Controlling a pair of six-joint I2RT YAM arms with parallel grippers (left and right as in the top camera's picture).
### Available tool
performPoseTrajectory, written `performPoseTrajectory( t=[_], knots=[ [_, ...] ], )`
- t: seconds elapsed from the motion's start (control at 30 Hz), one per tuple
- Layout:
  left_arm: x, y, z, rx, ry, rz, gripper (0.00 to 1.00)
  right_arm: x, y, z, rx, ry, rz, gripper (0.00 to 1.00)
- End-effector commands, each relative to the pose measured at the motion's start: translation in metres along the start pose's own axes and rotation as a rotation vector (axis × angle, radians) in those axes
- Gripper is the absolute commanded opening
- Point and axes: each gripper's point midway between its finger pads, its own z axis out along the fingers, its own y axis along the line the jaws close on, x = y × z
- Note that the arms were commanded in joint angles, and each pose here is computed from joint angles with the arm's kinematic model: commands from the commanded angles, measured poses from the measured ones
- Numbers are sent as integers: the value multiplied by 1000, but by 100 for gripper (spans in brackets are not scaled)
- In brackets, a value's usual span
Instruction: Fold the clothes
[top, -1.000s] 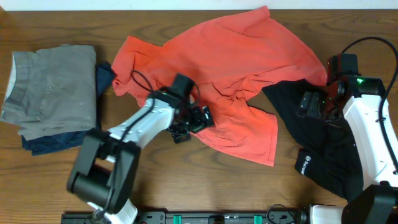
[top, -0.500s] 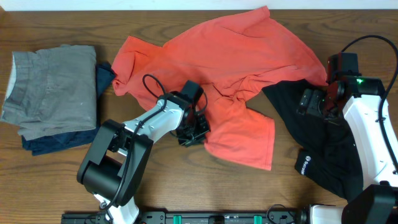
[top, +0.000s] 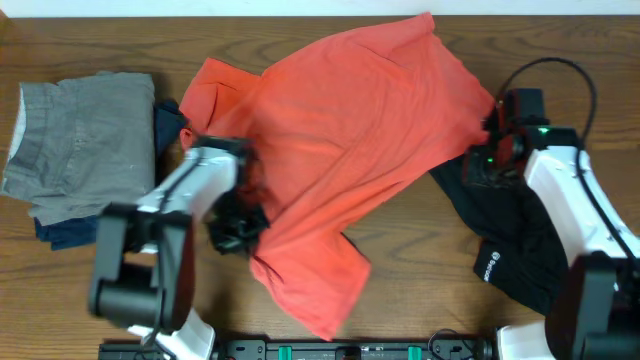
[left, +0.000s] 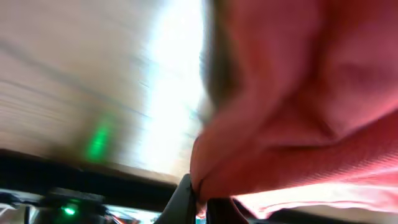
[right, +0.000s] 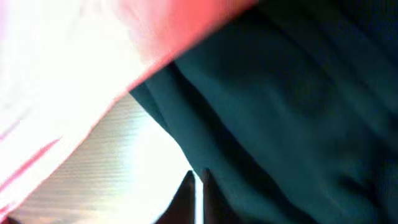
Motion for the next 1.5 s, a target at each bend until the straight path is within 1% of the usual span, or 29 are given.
performPoseTrajectory(
  t=[0.0,0.1,0.23,0.33,0.47,0.57,0.63,0.7,0.8,0.87,1.0,1.17,1.27,1.3,1.37,1.43,1.47],
  knots=[
    [-17,16,-14,32,-78,-41,6,6,27,21,-101,38,-139,1],
    [-26,9,-20,122,-94,-65,6,13,30,37,-98,82,-193,1],
    [-28,6,-20,143,-97,-63,6,19,23,58,-70,130,-194,1],
    [-28,5,-20,142,-98,-59,6,13,18,78,-50,123,-195,1],
    [-28,5,-20,141,-97,-59,6,-3,15,102,-32,73,-202,1],
    [-27,5,-20,141,-97,-59,6,-14,-2,113,56,35,-190,1],
    [-27,5,-20,141,-97,-59,6,-24,-28,114,180,-4,-123,1],
    [-27,5,-20,141,-97,-59,6,-35,-65,106,336,-57,-19,1],
    [-28,5,-20,141,-97,-59,6,-47,-115,92,468,-115,116,1],
    [-28,5,-20,141,-97,-60,6,-53,-148,82,512,-143,218,1],
    [-27,5,-20,141,-97,-60,6,-58,-222,51,555,-182,479,1],
    [-27,5,-20,141,-97,-59,6,-66,-307,-11,581,-239,701,1],
    [-28,5,-20,141,-97,-60,6,-64,-345,-53,605,-277,843,1],
    [-27,5,-20,141,-97,-59,6,-62,-354,-64,605,-290,893,1],
    [-28,5,-20,141,-97,-60,6,-65,-360,-78,562,-311,932,1],
    [-28,5,-20,141,-97,-60,6,-78,-355,-83,452,-331,904,1],
    [-28,5,-20,141,-98,-60,6,-87,-346,-82,375,-338,859,1]
  ],
)
